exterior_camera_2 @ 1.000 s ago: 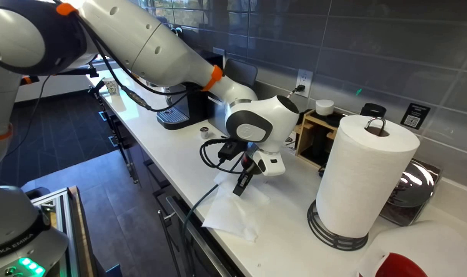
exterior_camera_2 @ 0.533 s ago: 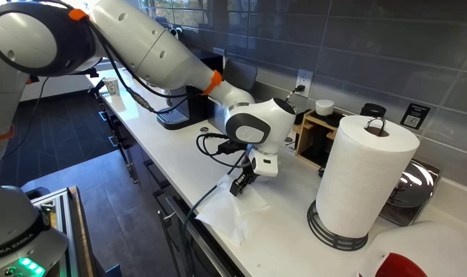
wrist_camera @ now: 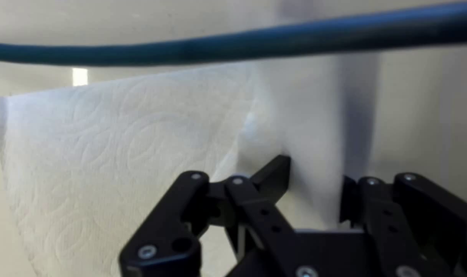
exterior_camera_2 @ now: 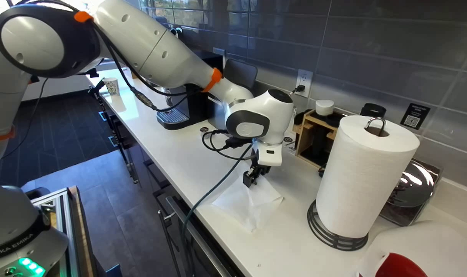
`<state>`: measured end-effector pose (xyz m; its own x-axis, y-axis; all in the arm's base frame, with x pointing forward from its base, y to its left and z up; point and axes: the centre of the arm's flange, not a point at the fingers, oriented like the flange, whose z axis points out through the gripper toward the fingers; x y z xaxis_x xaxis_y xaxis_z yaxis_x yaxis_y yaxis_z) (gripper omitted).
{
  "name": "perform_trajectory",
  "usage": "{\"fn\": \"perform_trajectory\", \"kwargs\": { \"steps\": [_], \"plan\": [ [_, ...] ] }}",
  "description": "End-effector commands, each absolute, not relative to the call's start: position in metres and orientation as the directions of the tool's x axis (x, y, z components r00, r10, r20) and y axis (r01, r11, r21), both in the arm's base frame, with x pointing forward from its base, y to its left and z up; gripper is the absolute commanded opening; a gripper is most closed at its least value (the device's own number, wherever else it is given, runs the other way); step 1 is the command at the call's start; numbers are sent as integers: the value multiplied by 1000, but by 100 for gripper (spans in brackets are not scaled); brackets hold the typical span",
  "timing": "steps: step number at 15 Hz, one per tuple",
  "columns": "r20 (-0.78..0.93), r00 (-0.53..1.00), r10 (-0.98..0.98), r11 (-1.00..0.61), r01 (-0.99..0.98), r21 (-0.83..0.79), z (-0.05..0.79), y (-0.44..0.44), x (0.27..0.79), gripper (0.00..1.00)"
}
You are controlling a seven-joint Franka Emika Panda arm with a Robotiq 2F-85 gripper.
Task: Move the capsule to the back
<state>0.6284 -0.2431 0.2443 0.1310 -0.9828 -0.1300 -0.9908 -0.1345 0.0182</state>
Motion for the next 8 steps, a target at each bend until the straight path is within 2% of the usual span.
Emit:
{"fn": "perform_trajectory", "kwargs": {
  "steps": [1,5,8],
  "plan": [
    [-54,95,-994,-92,-994,-55,242,-248,655,3],
    [-3,87,-996,-87,-989,-116,247,-258,683,3],
    [-7,81,-997,-79,-988,-133,255,-259,685,3]
  ]
}}
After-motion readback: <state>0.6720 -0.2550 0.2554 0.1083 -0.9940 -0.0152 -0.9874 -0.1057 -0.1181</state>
